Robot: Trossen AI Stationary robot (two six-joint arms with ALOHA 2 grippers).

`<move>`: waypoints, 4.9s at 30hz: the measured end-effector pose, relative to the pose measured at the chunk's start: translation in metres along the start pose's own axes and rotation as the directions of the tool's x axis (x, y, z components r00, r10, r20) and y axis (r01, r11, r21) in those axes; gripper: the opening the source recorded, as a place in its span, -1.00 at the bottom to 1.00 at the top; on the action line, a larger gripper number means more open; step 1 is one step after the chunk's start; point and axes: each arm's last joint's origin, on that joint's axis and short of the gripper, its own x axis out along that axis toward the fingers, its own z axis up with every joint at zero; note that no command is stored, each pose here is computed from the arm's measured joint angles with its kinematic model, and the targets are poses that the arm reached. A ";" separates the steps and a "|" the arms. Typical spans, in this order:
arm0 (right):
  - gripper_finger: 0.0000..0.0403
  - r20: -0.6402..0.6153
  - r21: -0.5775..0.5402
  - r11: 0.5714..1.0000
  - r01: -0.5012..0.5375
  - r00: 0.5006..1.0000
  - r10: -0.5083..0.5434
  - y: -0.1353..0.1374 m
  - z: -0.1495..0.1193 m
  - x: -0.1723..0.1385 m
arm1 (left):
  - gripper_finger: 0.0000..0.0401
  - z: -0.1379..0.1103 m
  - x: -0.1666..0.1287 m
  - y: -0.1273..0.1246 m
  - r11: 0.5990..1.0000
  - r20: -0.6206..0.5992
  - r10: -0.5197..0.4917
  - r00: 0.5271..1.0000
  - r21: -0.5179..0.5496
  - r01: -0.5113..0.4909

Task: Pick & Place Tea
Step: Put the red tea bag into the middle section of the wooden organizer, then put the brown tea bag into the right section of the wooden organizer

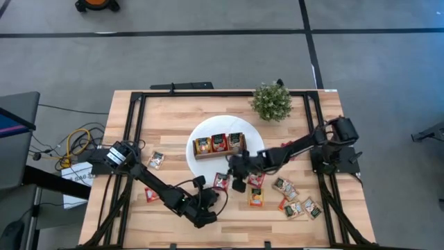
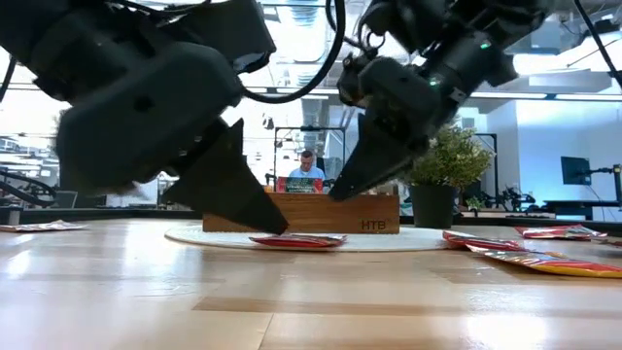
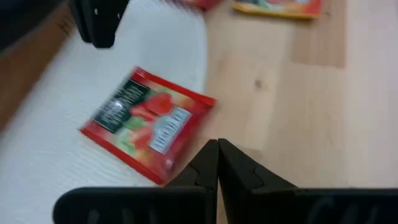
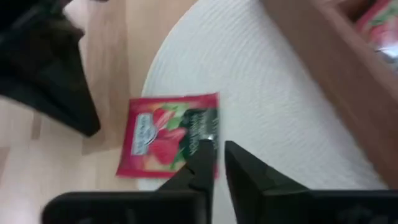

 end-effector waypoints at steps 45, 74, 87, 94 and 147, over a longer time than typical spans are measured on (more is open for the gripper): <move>-0.94 0.060 -0.079 0.974 -0.211 0.975 0.216 0.006 0.005 0.012 | -1.00 -0.015 0.026 0.008 0.997 -0.045 0.076 0.996 -0.015 -0.076; -1.00 0.149 -0.276 0.956 0.097 0.987 -0.058 -0.092 0.048 -0.027 | -0.70 0.001 -0.058 0.012 0.965 -0.142 0.264 0.954 0.044 -0.260; -0.97 0.149 -0.421 0.893 0.156 0.984 -0.101 -0.091 0.054 -0.016 | -0.71 0.001 -0.058 0.011 0.964 -0.127 0.266 0.956 0.037 -0.263; -0.66 0.161 -0.437 0.871 0.225 0.972 -0.170 -0.087 0.054 -0.016 | -0.71 0.001 -0.058 0.011 0.964 -0.126 0.267 0.956 0.037 -0.264; 0.26 -0.426 0.279 0.956 -0.088 0.881 0.206 -0.028 -0.128 -0.114 | -0.71 0.007 -0.057 -0.002 0.984 -0.067 0.177 0.982 -0.001 -0.177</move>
